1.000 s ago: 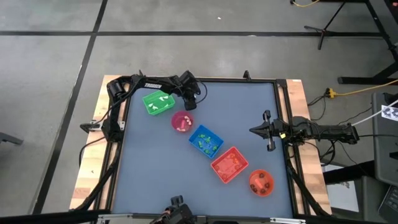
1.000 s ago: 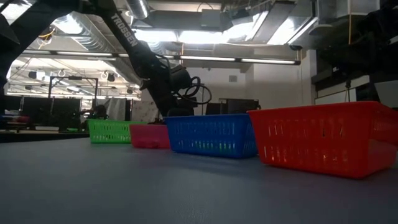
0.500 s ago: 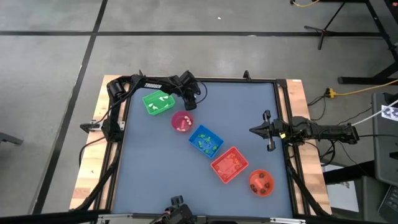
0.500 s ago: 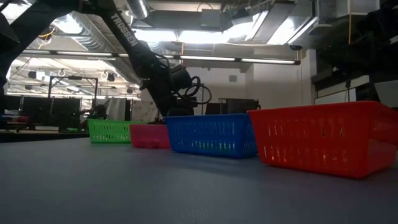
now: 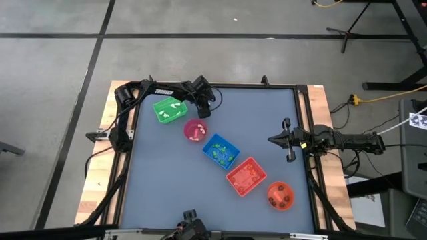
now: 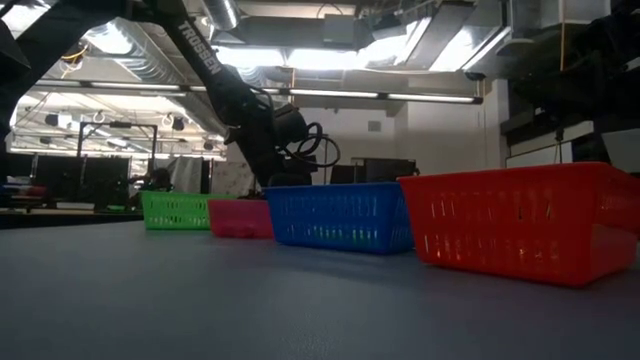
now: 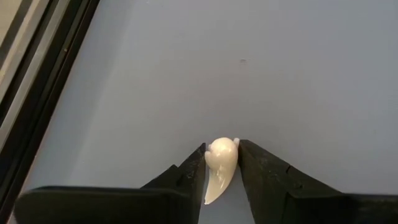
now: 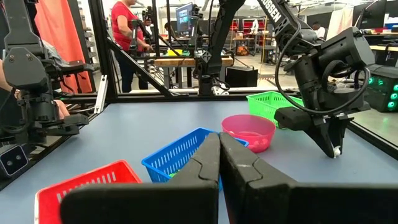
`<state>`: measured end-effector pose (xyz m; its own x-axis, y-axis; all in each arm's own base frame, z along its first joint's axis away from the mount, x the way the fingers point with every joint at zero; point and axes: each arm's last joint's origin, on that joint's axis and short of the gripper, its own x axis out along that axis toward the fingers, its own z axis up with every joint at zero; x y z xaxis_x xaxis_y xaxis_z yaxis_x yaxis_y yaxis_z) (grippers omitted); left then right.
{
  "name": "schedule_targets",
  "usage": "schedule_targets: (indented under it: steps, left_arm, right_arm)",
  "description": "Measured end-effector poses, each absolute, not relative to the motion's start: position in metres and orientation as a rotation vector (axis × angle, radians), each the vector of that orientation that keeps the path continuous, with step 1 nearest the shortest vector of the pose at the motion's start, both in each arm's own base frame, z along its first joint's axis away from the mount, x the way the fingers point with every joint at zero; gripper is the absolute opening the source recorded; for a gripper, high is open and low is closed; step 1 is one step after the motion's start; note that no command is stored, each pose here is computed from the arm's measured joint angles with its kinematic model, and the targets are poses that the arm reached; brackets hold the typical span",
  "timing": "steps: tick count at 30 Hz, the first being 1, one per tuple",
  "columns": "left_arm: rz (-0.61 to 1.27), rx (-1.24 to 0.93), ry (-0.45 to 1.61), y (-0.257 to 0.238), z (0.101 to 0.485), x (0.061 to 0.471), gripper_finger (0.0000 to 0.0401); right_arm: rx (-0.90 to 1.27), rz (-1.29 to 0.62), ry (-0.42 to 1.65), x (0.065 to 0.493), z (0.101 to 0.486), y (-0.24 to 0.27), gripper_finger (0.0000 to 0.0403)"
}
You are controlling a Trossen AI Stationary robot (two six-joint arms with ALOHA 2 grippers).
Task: Sort Halloween decoration
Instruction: Put the white ghost toy into the green bin
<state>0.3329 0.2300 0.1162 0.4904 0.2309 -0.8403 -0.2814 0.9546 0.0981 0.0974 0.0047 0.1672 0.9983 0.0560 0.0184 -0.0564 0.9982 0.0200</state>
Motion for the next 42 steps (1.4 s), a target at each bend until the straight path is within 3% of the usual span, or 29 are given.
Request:
schedule_targets:
  steps: [9, 25, 42]
  left_arm:
    - [0.308, -0.049, 1.018, 0.227, 0.116, 0.334, 0.0057]
    - [0.326, -0.037, 1.012, 0.227, 0.124, 0.333, 0.0056]
    - [0.368, -0.021, 0.996, 0.214, 0.187, 0.313, 0.0056]
  right_arm:
    - [0.021, 0.056, -0.018, 0.097, 0.167, 0.005, 0.0003]
    - [0.020, 0.056, -0.018, 0.097, 0.167, 0.005, 0.0003]
    - [0.020, 0.056, -0.018, 0.097, 0.167, 0.005, 0.0003]
